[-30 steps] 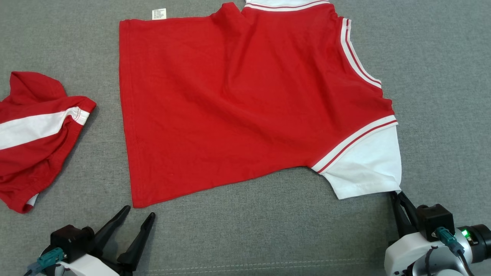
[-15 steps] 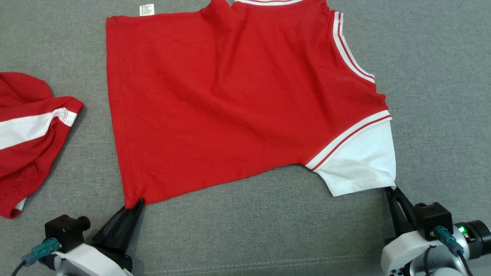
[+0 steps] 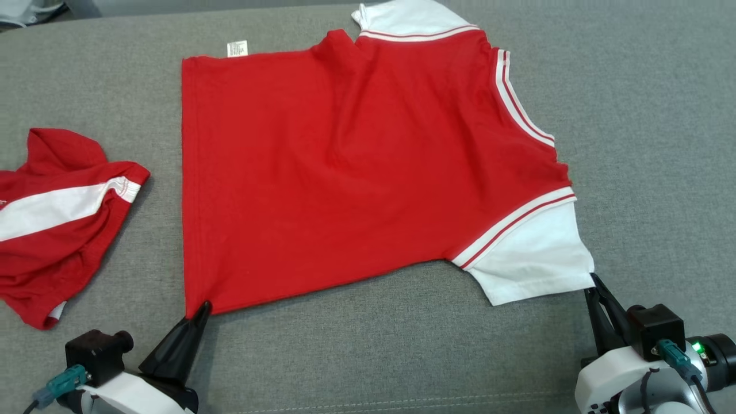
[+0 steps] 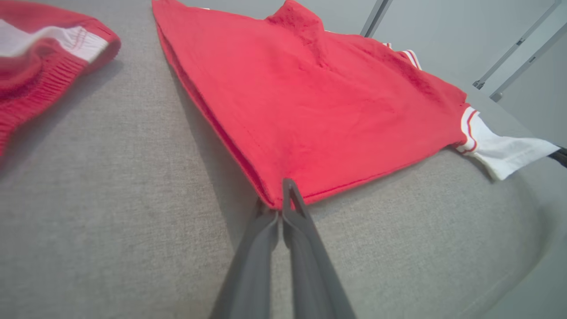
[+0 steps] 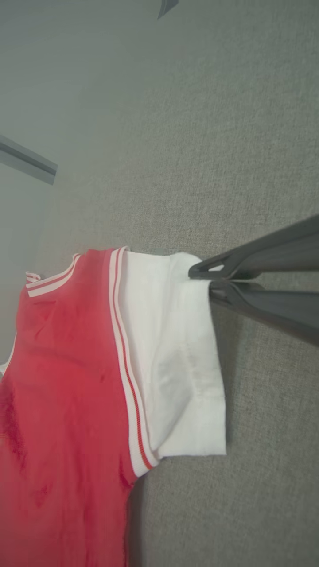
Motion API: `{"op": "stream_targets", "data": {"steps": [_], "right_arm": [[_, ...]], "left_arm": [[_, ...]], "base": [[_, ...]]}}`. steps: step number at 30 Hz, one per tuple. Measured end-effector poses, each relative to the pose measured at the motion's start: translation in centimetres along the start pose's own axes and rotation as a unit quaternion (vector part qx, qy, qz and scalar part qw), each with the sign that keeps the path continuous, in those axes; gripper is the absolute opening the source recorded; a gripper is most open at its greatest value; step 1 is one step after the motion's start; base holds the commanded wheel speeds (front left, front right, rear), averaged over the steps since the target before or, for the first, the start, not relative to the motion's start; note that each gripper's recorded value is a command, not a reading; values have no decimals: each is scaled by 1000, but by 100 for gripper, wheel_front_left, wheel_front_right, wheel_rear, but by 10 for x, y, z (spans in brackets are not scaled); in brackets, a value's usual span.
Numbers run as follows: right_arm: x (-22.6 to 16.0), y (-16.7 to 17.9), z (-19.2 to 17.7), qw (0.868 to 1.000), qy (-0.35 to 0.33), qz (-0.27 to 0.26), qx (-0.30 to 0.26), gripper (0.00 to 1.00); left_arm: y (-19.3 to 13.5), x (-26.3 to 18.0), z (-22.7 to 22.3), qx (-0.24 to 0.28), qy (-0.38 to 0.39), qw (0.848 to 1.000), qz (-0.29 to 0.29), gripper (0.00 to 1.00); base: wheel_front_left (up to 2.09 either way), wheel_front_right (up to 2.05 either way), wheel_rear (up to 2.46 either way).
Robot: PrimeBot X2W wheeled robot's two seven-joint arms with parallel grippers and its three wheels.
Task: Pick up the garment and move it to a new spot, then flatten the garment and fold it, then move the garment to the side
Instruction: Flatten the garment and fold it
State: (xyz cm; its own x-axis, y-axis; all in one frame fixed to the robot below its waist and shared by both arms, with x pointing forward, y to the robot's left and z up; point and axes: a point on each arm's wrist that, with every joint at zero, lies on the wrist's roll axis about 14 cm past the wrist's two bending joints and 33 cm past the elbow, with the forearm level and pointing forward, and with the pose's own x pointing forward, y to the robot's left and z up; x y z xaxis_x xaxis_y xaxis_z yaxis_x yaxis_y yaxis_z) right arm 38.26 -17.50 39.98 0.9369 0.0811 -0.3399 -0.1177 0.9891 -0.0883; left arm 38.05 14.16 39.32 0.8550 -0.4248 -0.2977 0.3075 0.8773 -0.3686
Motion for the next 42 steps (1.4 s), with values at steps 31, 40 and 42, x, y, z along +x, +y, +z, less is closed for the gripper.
{"op": "stream_targets", "data": {"steps": [31, 40, 42], "right_arm": [[-83, 22, -17, 999, 44, 9, -11, 0], [-94, 37, -35, 996, 83, 33, -9, 0], [-93, 39, -35, 996, 84, 37, -9, 0]], "left_arm": [[3, -25, -14, 28, -2, 998, 57, 0], [19, -36, -13, 34, -7, 996, 86, 0], [21, -38, -13, 33, -6, 995, 89, 0]], "base": [[0, 0, 0], [0, 0, 0], [0, 0, 0]]}}
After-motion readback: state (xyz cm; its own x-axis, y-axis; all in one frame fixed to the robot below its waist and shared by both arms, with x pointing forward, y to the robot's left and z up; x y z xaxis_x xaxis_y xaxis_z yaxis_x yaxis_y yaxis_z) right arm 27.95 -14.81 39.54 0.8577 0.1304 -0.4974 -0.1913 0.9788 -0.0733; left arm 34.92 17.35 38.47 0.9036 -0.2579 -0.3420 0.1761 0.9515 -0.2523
